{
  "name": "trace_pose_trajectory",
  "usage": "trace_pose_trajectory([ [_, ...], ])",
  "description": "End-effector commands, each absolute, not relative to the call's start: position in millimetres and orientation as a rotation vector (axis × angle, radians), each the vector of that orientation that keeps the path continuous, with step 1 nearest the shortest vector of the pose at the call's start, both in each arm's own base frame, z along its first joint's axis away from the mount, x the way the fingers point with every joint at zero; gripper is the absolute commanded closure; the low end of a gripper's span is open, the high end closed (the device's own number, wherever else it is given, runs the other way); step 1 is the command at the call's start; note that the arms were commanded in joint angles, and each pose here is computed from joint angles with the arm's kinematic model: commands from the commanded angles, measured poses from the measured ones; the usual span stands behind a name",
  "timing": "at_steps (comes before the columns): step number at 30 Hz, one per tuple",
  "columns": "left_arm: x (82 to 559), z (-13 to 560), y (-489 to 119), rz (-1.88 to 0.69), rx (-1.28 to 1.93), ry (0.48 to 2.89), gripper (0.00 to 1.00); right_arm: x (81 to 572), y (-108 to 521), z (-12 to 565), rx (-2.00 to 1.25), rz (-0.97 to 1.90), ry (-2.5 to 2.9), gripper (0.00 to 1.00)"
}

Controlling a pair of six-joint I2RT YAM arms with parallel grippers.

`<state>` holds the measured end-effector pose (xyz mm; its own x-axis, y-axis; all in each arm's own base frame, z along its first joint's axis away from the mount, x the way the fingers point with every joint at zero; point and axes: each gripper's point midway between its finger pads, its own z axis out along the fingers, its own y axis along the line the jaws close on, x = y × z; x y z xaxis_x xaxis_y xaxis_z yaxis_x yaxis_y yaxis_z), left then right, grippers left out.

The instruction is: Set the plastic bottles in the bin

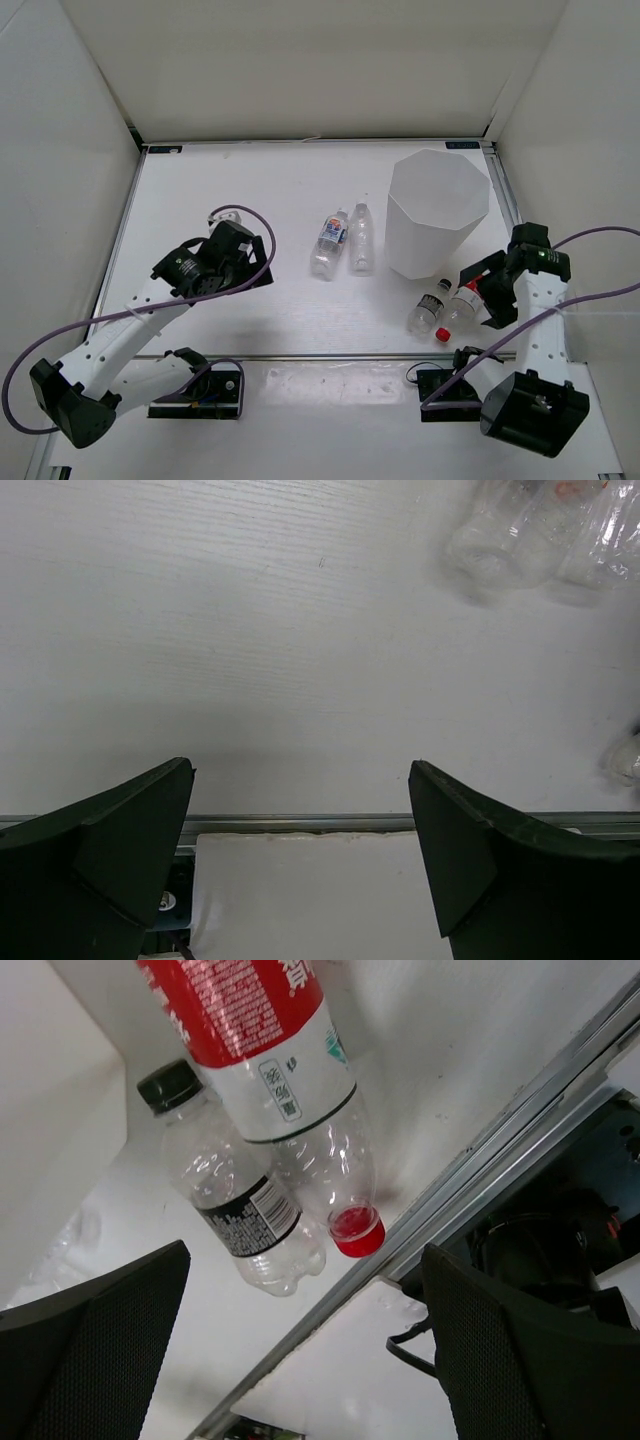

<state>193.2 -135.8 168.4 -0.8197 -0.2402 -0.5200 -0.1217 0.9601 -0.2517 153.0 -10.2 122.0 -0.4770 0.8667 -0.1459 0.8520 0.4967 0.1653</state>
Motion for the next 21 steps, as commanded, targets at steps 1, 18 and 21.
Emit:
trace_pose_trajectory([
  [1, 194.7, 171.2, -133.2, -0.305, -0.257, 2.514, 0.0, 165.7, -21.6, 114.1, 1.537, 0.071, 2.47, 0.0],
  [18, 187.0, 159.0, -130.2, -0.287, -0.205, 2.563, 0.0, 193.7, -38.6, 30.2, 1.694, 0.022, 2.622, 0.06],
  [21, 186.4, 158.1, -127.4, -0.268, -0.208, 2.565, 0.0, 193.5, -38.5, 28.4, 1.707, 0.015, 2.641, 0.28],
])
